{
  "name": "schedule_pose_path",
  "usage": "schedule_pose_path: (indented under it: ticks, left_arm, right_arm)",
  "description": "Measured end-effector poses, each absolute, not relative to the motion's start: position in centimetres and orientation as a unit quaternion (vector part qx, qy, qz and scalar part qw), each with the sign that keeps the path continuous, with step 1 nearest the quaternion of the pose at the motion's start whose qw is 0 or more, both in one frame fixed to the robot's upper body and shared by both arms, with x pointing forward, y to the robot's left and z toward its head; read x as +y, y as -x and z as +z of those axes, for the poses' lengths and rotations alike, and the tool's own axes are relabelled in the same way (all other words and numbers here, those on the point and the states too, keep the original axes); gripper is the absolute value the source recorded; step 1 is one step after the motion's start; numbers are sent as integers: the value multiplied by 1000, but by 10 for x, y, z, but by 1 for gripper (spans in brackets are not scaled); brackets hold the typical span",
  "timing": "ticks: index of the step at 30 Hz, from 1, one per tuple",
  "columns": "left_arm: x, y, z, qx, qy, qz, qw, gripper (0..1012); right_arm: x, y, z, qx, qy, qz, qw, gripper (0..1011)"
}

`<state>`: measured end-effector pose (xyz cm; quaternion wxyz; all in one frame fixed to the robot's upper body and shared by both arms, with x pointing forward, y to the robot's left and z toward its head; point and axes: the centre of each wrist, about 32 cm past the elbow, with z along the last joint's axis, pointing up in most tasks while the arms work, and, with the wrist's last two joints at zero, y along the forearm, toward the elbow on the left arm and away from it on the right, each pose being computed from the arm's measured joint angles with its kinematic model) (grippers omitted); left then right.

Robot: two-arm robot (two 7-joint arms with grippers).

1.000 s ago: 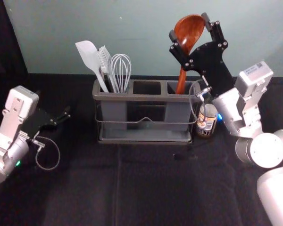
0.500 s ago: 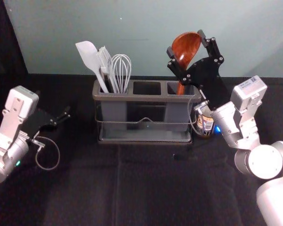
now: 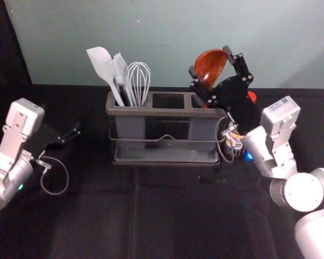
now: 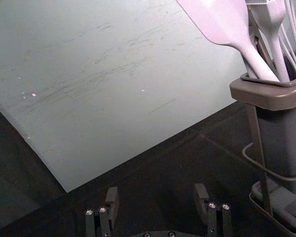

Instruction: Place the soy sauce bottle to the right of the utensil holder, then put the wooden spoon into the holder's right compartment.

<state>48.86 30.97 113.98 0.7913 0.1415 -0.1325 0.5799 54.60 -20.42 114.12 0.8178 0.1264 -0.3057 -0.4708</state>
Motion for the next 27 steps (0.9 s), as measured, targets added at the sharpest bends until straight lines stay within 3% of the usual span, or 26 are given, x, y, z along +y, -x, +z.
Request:
schedule_pose_path:
  ticks: [6, 19, 27]
  left_arm:
    - [310, -489, 1140, -132, -142, 580, 791, 1005]
    - [310, -489, 1140, -132, -142, 580, 791, 1005]
    - [310, -489, 1140, -132, -141, 580, 791, 1005]
  right_arm:
    - [-204, -547, 1144, -309, -128, -474, 815, 998]
    - [-206, -546, 1164, -326, -152, -485, 797, 1002]
    - [-211, -511, 1168, -330, -158, -490, 791, 1003]
